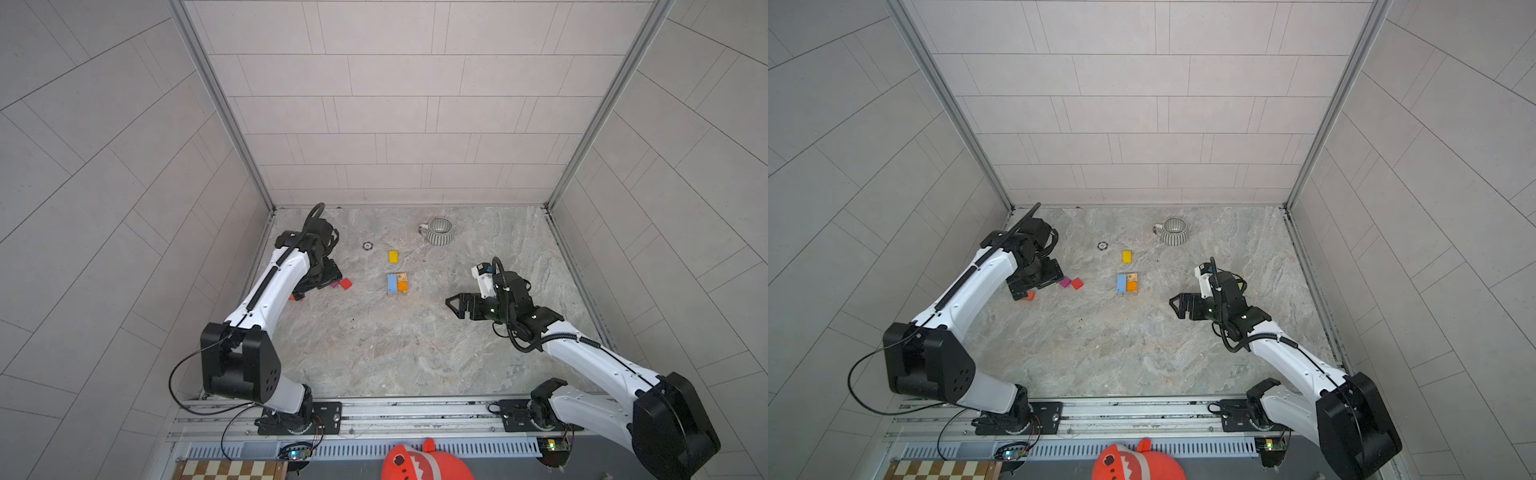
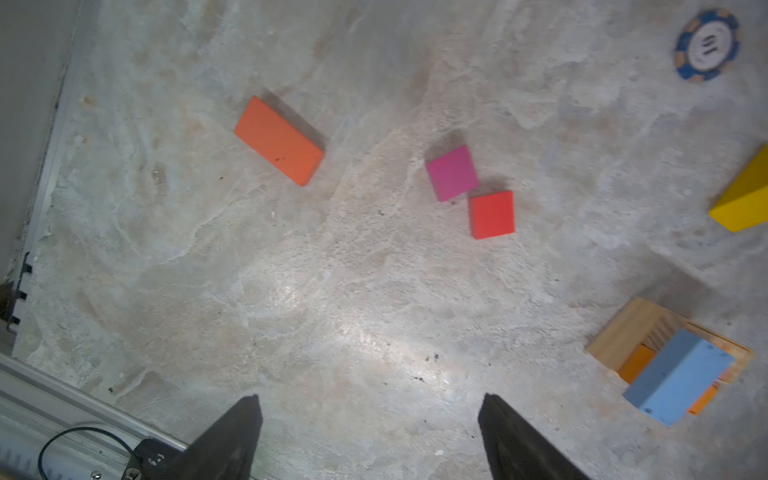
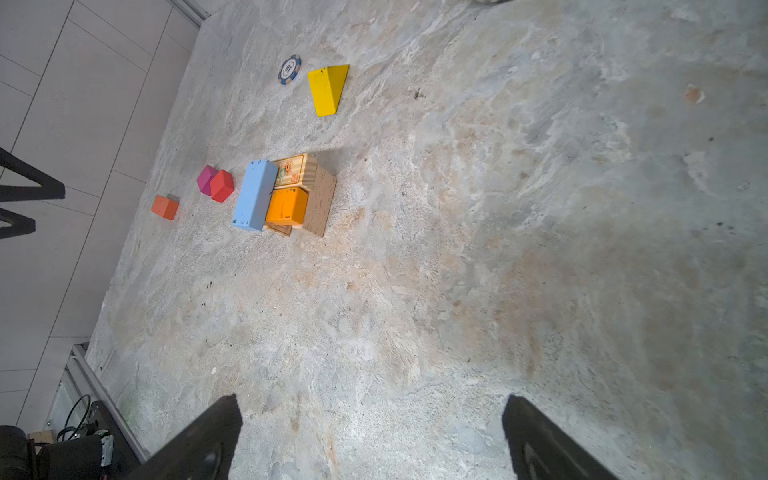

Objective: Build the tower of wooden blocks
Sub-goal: 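Raise left gripper and move it over the orange-red block, then lower left gripper and close it on the orange-red block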

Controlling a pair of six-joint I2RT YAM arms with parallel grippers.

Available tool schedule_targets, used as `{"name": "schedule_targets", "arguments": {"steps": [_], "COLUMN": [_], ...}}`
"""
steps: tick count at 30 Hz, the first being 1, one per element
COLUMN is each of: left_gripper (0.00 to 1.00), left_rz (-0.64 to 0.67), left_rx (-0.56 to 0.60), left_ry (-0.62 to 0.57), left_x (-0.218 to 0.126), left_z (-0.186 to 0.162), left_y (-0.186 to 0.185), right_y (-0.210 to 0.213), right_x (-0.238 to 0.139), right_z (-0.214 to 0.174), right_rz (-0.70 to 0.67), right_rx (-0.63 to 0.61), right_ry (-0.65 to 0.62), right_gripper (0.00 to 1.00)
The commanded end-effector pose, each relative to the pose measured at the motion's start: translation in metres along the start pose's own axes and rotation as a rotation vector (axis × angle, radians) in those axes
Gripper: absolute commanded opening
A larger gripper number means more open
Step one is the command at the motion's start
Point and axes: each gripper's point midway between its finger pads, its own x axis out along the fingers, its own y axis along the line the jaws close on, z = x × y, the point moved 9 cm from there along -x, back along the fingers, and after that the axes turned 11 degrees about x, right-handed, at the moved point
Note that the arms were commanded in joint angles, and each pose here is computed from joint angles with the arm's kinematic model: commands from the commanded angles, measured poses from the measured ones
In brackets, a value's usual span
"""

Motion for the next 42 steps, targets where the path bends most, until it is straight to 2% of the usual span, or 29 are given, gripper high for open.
{"name": "schedule_targets", "arguments": {"steps": [1, 8, 14, 21, 33, 42], "left_gripper": [0.85, 0.85, 0.87, 0.91, 0.9, 0.76], "left_rz": [0.007, 0.035, 0.072, 0.089, 0.081, 0.075], "left_rx": [-0.064, -0.183, -0.288, -0.325, -0.384, -0.397], "left_ry": [-0.019, 0.128, 0.161, 0.188, 0.181, 0.176], "left_x": [0.009, 0.054, 0.086, 0.118, 0.137, 0.137], "left_z": [0.01, 0.035, 0.054, 0.074, 0.094, 0.094], "left_y": [0.016, 0.054, 0.077, 0.075, 0.07, 0.069], "right_y": [-0.003, -0.002, -0.001, -0.002, -0.003, -0.003], "right_x": [-0.002, 0.001, 0.001, 0.001, 0.006, 0.007], "right_z": [-0.003, -0.005, -0.005, -0.005, -0.006, -0.006], "right_rz": [0.0, 0.039, 0.053, 0.046, 0.045, 0.05], "right_rx": [0.016, 0.04, 0.043, 0.04, 0.049, 0.051], "right_ry": [-0.003, 0.008, 0.001, 0.003, 0.015, 0.018], "right_gripper": [1.0, 1.0, 1.0, 1.0, 1.0, 1.0]}}
